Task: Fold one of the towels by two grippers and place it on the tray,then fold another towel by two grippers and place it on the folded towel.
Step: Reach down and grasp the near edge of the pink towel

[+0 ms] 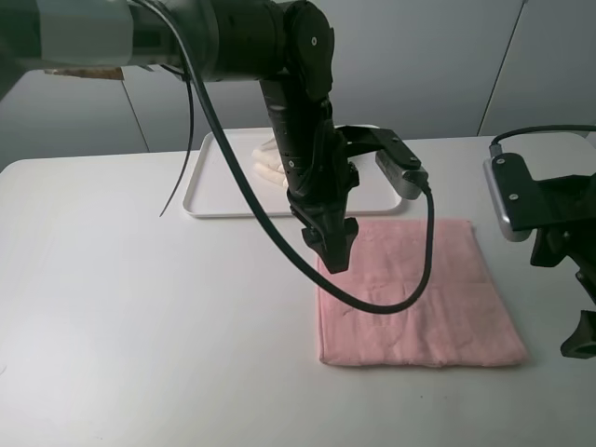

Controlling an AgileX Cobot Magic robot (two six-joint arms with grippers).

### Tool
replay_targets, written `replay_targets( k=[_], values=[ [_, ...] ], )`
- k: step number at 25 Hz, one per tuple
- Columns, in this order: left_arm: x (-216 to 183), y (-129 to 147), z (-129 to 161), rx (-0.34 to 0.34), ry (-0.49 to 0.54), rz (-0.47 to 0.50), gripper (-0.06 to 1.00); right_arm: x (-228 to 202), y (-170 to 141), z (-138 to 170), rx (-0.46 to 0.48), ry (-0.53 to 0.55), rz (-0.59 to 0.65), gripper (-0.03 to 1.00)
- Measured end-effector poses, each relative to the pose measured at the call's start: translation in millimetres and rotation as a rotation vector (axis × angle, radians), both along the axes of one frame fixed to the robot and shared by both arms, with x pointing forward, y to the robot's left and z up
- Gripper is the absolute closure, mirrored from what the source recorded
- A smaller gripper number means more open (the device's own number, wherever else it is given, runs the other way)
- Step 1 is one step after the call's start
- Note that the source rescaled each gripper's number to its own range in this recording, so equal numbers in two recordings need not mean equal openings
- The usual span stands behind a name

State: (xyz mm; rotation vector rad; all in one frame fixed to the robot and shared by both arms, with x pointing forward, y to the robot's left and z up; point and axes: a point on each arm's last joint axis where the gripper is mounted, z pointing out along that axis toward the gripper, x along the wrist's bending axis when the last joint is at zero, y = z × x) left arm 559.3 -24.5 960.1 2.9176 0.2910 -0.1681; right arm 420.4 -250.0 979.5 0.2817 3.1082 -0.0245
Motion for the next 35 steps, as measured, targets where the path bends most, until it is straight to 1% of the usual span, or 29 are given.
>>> replay_targets(
  k=[2, 5, 8, 10, 13, 16, 18, 21, 23, 25, 27, 30, 32, 34, 35],
  values=[
    [14, 15, 0, -0.005, 0.003, 0.045, 0.08, -2, -2, -8, -0.007, -0.022, 0.012, -0.03],
    [30, 31, 1, -0.035, 0.025, 0.102, 0.08, -1, -3, -11, -0.018, -0.049, 0.037, -0.03],
    [30, 31, 2, -0.085, 0.060, 0.115, 0.08, 1, -3, -11, -0.022, -0.072, 0.052, -0.03],
    [29, 29, 3, -0.101, 0.071, 0.116, 0.08, 2, -3, -11, -0.022, -0.080, 0.055, -0.03],
    [29, 29, 3, -0.106, 0.074, 0.115, 0.08, 2, 0, -11, 0.019, -0.087, 0.028, -0.03],
    [29, 30, 3, -0.094, 0.064, 0.110, 0.08, 2, 4, -12, 0.058, -0.096, 0.014, -0.03],
    [31, 32, 3, -0.091, 0.062, 0.113, 0.08, -1, 3, -17, 0.056, -0.086, 0.023, -0.03],
    [34, 36, 3, -0.092, 0.061, 0.125, 0.08, -14, -1, -34, 0.045, -0.063, 0.045, -0.03],
    [40, 44, 2, -0.128, 0.085, 0.139, 0.08, -24, -6, -46, 0.024, -0.052, 0.081, -0.03],
    [45, 60, 0, -0.176, 0.121, 0.147, 0.08, -33, -9, -54, 0.014, -0.070, 0.124, -0.03],
    [41, 77, -4, -0.200, 0.147, 0.126, 0.08, -38, -11, -59, 0.014, -0.087, 0.150, -0.03],
    [29, 88, -8, -0.220, 0.101, 0.067, 0.08, -37, -10, -65, 0.016, -0.098, 0.170, -0.03],
    [15, 80, -9, -0.225, 0.052, 0.009, 0.08, -35, -10, -68, 0.015, -0.096, 0.178, -0.03],
    [2, 67, -13, -0.197, 0.027, -0.023, 0.08, -35, -10, -70, 0.014, -0.089, 0.178, -0.03],
    [-5, 58, -15, -0.171, 0.011, -0.041, 0.08, -35, -10, -71, 0.014, -0.084, 0.178, -0.03]
  ],
)
